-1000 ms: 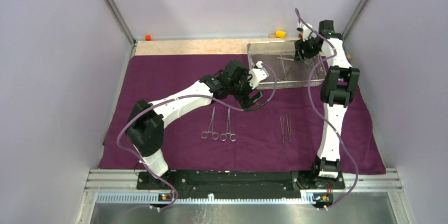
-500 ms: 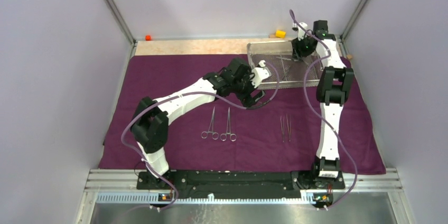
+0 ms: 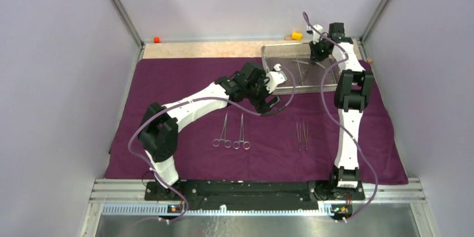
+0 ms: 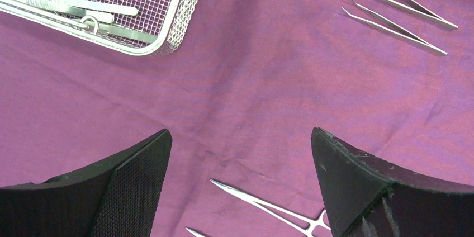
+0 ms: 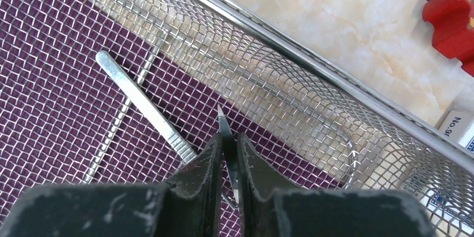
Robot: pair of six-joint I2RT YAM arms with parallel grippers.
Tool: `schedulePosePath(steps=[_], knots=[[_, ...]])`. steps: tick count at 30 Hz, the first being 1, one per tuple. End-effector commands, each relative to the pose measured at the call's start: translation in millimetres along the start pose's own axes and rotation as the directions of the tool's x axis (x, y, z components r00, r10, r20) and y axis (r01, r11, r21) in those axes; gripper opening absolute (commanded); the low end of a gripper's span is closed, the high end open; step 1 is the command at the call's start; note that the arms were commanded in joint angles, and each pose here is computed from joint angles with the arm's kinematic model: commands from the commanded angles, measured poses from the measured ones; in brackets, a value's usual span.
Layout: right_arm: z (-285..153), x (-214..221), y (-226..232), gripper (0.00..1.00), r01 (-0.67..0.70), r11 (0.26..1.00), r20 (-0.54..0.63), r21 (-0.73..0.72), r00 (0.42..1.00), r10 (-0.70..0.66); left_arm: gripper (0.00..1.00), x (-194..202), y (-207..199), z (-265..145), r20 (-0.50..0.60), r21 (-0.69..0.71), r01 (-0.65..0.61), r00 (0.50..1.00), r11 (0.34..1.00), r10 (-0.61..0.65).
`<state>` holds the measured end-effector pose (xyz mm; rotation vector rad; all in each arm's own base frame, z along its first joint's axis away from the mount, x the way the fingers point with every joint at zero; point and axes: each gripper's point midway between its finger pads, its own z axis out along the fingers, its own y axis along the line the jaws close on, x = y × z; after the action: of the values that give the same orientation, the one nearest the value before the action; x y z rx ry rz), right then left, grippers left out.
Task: Open and lay out the surgical kit
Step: Pick up the medical item from the container.
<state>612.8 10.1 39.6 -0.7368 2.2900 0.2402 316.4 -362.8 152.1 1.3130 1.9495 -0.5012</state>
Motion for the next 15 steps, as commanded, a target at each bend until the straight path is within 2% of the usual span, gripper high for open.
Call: schedulePosePath(steps=[1, 5, 15], knots=[[-12.0, 5.1, 8.9, 0.08, -0.024, 1.0, -0.04, 0.001, 0.999, 0.024, 0.99, -21.4, 5.7, -12.2, 0.07, -0.022, -0.031, 0.997, 0.999, 0.033], [-24.7, -10.8, 11.4, 0.0, -0.056, 0.998, 0.001, 0.006, 0.998, 0.056, 0.99, -25.1, 6.5, -18.5, 0.086, -0.031, -0.037, 0.996, 0.999, 0.039], [-59.5, -52.2, 18.4, 0.0, -0.118, 0.993, 0.117, 0.007, 0.986, 0.117, 0.99, -27.4, 10.2, -27.7, 0.101, -0.065, -0.045, 0.994, 0.997, 0.051]])
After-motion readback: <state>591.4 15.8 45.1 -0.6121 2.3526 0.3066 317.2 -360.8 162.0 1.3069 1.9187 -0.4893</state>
